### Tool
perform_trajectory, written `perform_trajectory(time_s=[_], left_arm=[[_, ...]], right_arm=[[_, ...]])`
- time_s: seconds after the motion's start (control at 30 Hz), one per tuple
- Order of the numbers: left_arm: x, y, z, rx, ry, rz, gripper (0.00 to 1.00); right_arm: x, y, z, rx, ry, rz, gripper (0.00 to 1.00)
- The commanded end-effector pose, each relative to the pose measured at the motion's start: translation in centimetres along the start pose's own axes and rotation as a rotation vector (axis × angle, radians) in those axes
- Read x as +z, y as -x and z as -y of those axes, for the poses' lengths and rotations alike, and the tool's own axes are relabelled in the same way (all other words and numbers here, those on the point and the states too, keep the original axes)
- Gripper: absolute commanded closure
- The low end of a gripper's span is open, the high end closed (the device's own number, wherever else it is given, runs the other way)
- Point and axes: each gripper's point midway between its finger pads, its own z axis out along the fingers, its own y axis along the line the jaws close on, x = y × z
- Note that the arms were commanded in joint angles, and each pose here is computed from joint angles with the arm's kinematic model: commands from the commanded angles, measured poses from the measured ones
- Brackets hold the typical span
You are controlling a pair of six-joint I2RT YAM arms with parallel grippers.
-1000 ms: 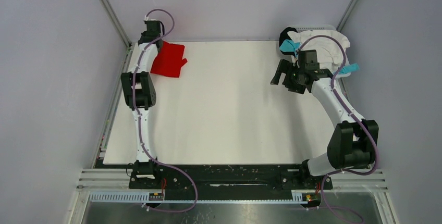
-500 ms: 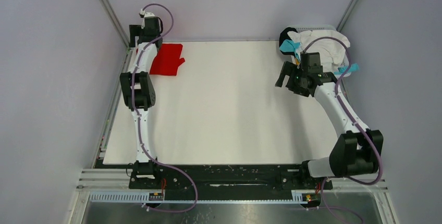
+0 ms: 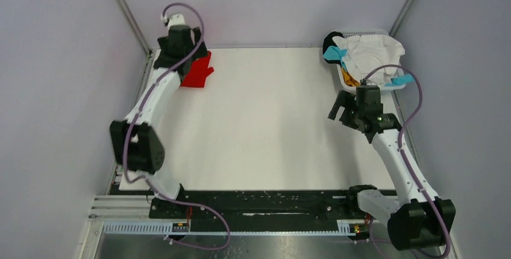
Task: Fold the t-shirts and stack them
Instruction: Reset both arms
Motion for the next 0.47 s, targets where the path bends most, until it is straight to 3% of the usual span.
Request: perform_trajectory(time_s=[0.0, 0.03, 0.1, 0.2, 0.37, 0.43], left_arm=[[-6.6, -6.9, 1.0, -0.195, -0.177, -0.113, 0.01], [-8.4, -7.1, 1.1, -0.203, -0.207, -0.093, 0.01], [-10.8, -12.0, 0.4, -0.18, -0.216, -0.146, 0.01], [-14.0, -15.3, -0.5, -0.17, -0.259, -0.172, 0.01], [-17.2, -15.5, -4.2, -0.171, -0.176, -0.1, 0.01], [-17.9, -15.0, -4.2, -0.19, -0.213, -0.055, 0.01]], right_arm=[[-0.8, -0.7, 1.2, 0.009, -0.009, 0.067, 0.01], [-0.7, -1.1, 1.6, 0.008, -0.021, 0.07, 0.0], [-0.8, -1.7, 2.3, 0.0, -0.039, 0.079, 0.0], [-1.1, -2.1, 3.1, -0.003, -0.054, 0.104, 0.01], [-1.3, -2.4, 3.2, 0.021, -0.019, 0.175, 0.01], [-1.5, -2.5, 3.3, 0.031, -0.014, 0.192, 0.0]])
